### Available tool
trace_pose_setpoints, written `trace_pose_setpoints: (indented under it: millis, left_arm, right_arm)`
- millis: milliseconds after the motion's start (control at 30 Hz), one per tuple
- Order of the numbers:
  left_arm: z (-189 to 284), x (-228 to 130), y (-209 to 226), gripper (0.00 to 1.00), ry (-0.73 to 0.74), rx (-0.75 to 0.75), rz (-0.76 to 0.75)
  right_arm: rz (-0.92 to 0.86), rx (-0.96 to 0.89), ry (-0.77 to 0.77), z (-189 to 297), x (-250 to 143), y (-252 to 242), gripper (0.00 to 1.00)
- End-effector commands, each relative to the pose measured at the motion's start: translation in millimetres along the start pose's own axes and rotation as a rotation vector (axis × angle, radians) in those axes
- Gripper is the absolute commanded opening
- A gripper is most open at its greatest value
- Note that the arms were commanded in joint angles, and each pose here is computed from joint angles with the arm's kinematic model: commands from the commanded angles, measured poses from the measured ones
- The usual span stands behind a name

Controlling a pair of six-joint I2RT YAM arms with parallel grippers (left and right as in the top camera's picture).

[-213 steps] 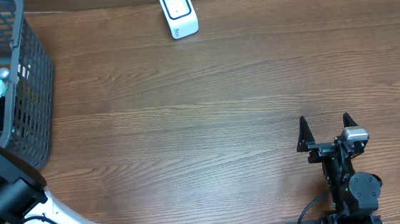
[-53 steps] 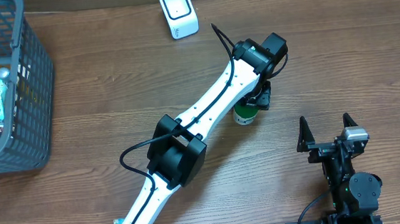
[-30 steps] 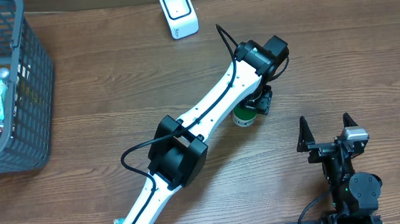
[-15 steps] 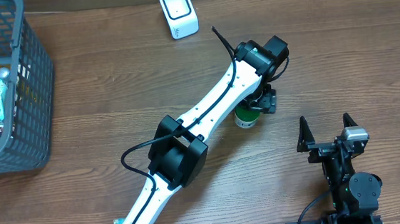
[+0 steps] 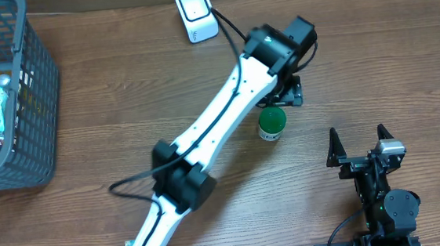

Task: Scan the item barcode
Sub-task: 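Lift the left gripper off the bottle and swing it toward the front-left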

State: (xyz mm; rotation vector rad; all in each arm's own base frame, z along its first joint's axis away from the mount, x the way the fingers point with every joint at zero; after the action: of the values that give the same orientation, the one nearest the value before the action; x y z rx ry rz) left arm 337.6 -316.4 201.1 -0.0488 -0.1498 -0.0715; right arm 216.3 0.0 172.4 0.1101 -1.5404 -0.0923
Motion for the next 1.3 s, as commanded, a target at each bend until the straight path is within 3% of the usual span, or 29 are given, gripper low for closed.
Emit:
trace_pose_setpoints:
  millis: [0,100,167,233,267,300,600,1067,1267]
  left_arm:
    - [80,9,32,0.99,-0.187,-0.038,0.107]
    - [104,8,42,1.0,-0.213,-0.086,0.009]
    - [117,8,50,0.87,-0.233,-0.104,-0.117]
    - [128,3,49,0.82,-0.216,-0.186,-0.212]
    - [133,0,48,0.83,-0.208,-0.227,-0.224]
    - [144,-5,48,1.0,-0.205,-0.29,-0.228]
    - [157,-35,76,0.99,-0.179,-0.256,-0.195]
    - [84,-149,201,1.0,0.111,0.075,0.156]
    - [39,-208,242,0.99,0.263,0.237,0.427]
  right_arm:
    - [-0.004,-0.013,-0.005,0,-2,-2,1.0]
    - [-0.004,-0.013,-0.005,0,-2,-2,1.0]
    - [-0.004,-0.012,-0.005,0,-2,-2,1.0]
    - [-0.004,-0.012,-0.005,0,-2,-2,1.0]
    - [-0.004,-0.013,-0.005,0,-2,-2,1.0]
    - [-0.004,-0.013,-0.005,0,-2,-2,1.0]
    - [-0.004,-0.012,-0.005,0,-2,-2,1.0]
    - [-0.004,-0.012,-0.005,0,-2,-2,1.0]
    - [-0.004,-0.012,-0.005,0,-2,-2,1.0]
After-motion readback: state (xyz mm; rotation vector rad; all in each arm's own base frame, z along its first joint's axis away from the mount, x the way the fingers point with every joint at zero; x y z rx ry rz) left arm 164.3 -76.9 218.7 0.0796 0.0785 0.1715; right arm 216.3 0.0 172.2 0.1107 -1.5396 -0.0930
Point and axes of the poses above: each gripper's point midway between its finger pads, its own z axis back along the fingers, its own y axis along the line the jaws close on, x = y × z, the point moved 3 cm from there along z, back along the fingers, and after that the axes turned 4 degrees about -z, right-handed, at the moved point
